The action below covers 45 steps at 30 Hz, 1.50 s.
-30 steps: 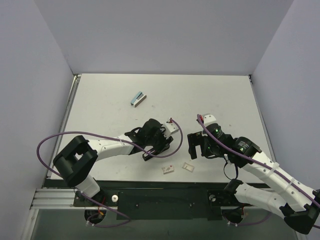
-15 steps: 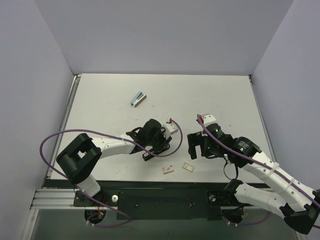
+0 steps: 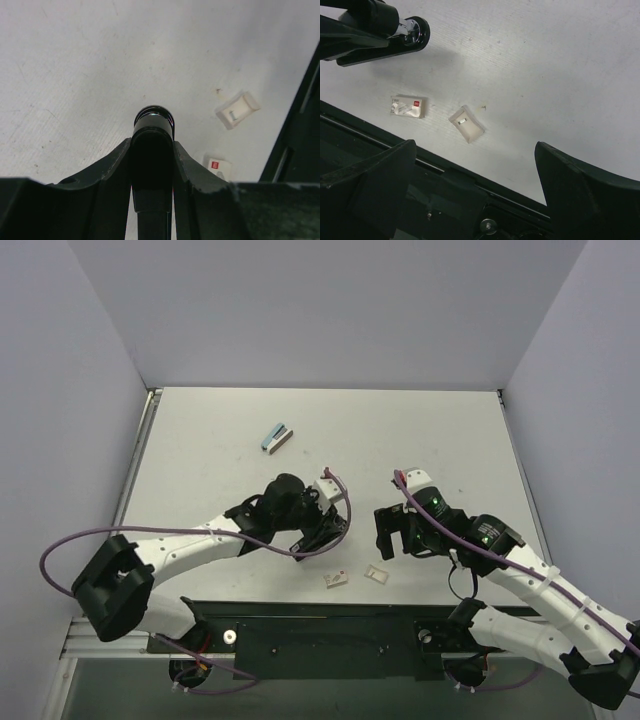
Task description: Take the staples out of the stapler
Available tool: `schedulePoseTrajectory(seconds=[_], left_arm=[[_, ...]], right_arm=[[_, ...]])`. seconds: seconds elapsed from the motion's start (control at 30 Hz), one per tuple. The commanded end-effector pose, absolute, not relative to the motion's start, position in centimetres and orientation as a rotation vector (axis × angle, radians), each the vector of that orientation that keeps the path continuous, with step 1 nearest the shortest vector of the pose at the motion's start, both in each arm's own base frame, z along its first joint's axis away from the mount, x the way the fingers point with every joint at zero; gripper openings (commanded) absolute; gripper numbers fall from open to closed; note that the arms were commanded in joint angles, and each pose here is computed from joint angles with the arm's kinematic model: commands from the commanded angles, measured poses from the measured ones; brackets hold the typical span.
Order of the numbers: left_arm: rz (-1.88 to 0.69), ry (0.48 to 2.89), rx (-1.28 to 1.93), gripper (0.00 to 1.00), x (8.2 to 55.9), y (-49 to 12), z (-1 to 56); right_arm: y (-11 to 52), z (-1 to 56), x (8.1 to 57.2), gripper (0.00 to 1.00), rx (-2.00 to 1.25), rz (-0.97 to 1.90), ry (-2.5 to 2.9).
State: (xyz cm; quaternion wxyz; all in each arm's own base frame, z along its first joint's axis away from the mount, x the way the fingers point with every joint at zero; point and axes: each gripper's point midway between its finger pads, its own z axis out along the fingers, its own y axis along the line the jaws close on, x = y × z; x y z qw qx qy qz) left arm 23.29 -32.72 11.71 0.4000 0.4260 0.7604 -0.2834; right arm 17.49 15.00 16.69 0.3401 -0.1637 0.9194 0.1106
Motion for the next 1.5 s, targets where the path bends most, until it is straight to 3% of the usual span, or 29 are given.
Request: schedulePoseTrajectory(seconds=[0.0, 0.33, 0.63, 1.47], left_arm=[[-0.961, 1.702, 1.017, 0.0, 21.1, -34.7, 20.5], [-1.25, 1.502, 1.101, 0.0, 14.0, -32.8, 29.1], [-1.5, 1.41, 1.178, 0.0, 9.2, -31.9, 32.0], [-1.632, 1.262, 1.138, 0.0, 7.2, -31.2, 34.1]], right_arm=[[15.9, 18.9, 17.6, 0.99, -0.494, 0.348, 2.331], [20.1, 25.4, 15.6, 0.92, -0.753, 0.656, 2.146], [24.2, 29.3, 11.0, 0.86, -1.119, 0.981, 1.924], [27.9, 29.4, 8.4, 0.54, -1.28, 1.118, 1.805]])
